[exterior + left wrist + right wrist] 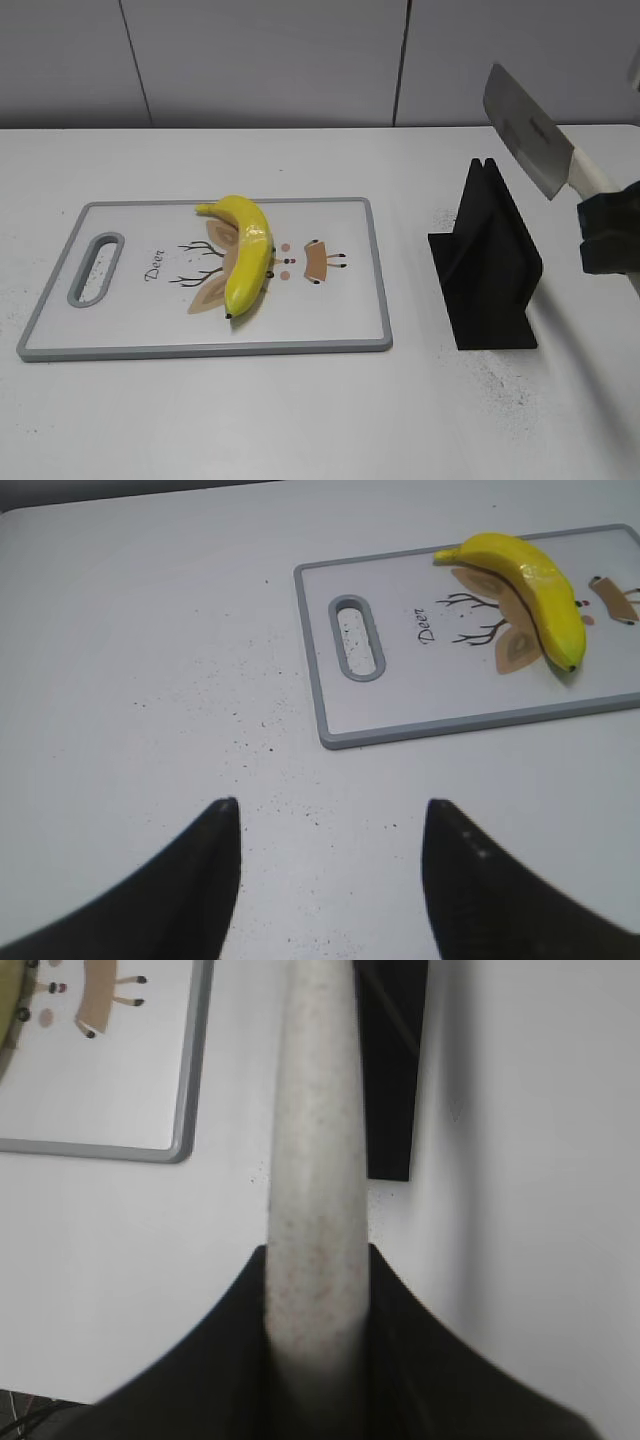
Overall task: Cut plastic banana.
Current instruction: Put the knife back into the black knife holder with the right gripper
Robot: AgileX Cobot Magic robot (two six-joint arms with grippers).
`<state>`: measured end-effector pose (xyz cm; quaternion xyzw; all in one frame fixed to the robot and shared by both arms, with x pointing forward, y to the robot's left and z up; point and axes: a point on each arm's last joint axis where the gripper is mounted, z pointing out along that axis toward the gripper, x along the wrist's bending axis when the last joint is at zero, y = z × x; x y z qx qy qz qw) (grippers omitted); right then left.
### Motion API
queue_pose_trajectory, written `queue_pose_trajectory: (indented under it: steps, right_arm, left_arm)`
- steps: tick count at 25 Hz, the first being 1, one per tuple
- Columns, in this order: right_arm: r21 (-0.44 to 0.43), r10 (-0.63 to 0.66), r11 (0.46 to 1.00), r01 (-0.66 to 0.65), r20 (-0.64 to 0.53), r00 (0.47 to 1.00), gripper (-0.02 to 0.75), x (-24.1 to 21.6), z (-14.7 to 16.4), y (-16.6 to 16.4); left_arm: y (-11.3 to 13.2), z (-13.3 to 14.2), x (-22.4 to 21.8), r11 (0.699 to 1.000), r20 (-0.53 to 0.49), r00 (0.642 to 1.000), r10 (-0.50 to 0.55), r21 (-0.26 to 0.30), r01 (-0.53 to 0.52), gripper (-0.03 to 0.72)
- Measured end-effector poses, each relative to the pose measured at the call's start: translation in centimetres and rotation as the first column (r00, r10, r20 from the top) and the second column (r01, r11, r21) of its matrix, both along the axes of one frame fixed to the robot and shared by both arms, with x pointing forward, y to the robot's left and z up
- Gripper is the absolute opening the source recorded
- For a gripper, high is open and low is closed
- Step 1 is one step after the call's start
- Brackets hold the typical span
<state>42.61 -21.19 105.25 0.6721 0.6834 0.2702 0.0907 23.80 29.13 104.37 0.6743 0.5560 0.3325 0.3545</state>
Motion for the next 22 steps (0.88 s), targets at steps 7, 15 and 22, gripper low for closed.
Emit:
queue_pose_trajectory:
  steps: [7, 15, 22]
  right_arm:
    - [0.016, -0.037, 0.999, 0.036, 0.013, 0.999, 0.162, 0.7, -1.1, 0.2]
    - [-0.025, -0.04, 0.999, 0.038, -0.07, 0.997, 0.162, 2.5, -4.0, 1.0]
    - [-0.045, -0.04, 0.998, 0.036, -0.102, 0.994, 0.162, 3.6, -5.6, 1.4]
  left_arm:
    - [0.0, 0.0, 0.0, 1.0, 0.0, 1.0, 0.0, 0.0, 0.0, 0.553]
    - [0.0, 0.0, 0.0, 1.0, 0.001, 1.0, 0.0, 0.0, 0.0, 0.553]
    - [0.0, 0.0, 0.0, 1.0, 0.001, 1.0, 0.0, 0.0, 0.0, 0.553]
